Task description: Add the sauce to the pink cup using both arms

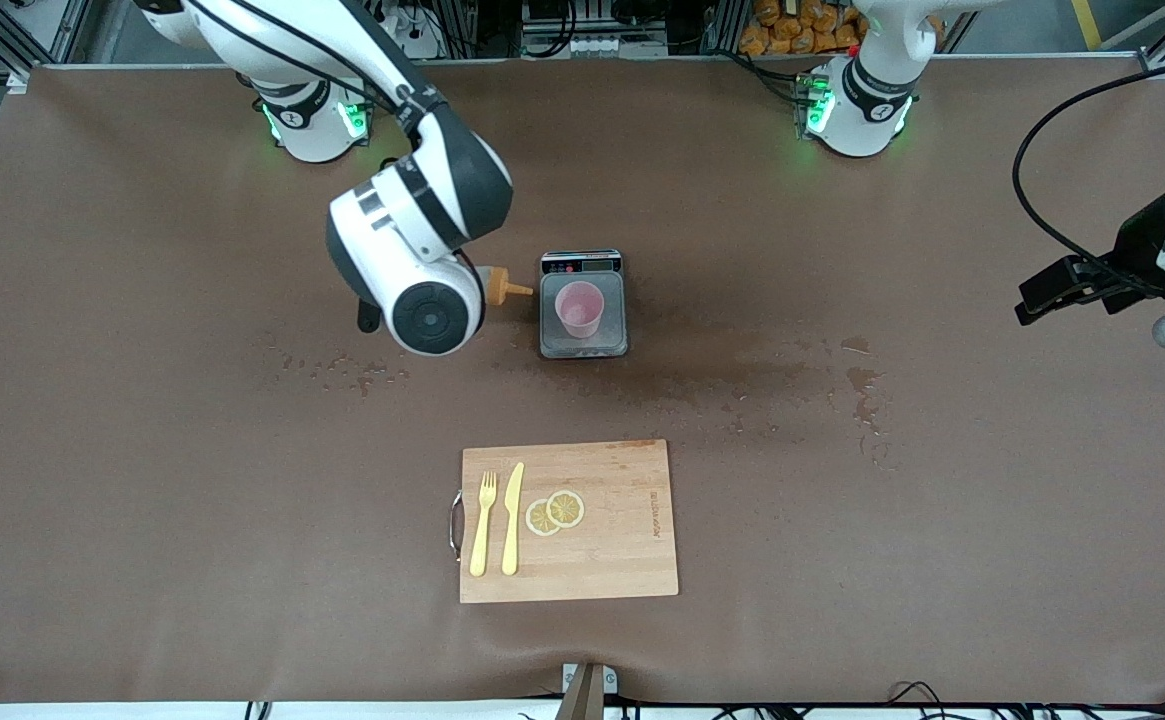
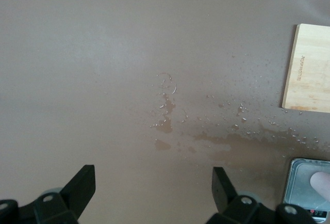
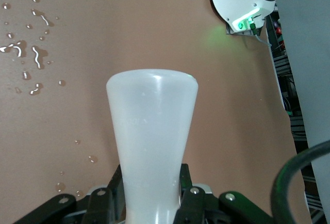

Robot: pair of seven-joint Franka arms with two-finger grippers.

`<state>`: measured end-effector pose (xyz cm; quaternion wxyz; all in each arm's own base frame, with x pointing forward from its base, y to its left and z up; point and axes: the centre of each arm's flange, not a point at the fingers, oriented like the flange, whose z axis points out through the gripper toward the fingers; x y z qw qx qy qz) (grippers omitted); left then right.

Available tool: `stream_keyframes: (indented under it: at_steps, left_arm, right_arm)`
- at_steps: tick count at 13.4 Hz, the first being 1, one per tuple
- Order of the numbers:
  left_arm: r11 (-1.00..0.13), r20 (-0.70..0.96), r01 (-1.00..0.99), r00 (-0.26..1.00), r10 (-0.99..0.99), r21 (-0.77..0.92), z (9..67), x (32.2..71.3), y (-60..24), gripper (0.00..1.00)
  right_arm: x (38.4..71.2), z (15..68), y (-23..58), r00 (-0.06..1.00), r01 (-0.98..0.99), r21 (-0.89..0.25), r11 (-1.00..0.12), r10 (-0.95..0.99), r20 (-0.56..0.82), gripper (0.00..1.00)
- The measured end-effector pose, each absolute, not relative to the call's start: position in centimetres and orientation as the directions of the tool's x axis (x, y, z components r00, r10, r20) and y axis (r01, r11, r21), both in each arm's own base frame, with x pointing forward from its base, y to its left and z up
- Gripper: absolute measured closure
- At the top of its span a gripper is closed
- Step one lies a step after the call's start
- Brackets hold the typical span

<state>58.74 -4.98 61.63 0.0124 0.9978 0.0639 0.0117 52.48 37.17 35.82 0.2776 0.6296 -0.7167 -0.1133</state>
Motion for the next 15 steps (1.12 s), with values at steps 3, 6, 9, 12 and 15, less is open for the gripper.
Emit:
stream_keyframes:
  at_steps: [3,6,9,12,15]
  left_arm:
    - [-0.993,0.014,0.118,0.993,0.119,0.025,61.5,58.6,-5.5,0.00]
    - [-0.993,0.004,0.118,0.993,0.118,0.022,61.4,58.5,-5.5,0.00]
    - [-0.993,0.003,0.117,0.993,0.118,0.022,61.3,58.5,-5.5,0.00]
    - [-0.993,-0.002,0.118,0.993,0.118,0.021,61.3,58.5,-5.5,0.00]
    - [-0.993,-0.008,0.118,0.993,0.117,0.020,61.3,58.4,-5.5,0.00]
  right_arm:
    - [51.4,34.2,38.5,-0.038,-0.839,0.507,0.196,-0.952,0.305,0.55]
    - [51.4,33.4,38.5,-0.036,-0.840,0.502,0.207,-0.944,0.329,0.56]
    - [51.8,31.9,37.9,-0.035,-0.843,0.487,0.230,-0.926,0.376,0.60]
    - [51.8,31.2,37.5,-0.024,-0.838,0.489,0.242,-0.912,0.409,0.60]
    - [51.9,31.5,37.5,-0.026,-0.841,0.485,0.241,-0.913,0.407,0.64]
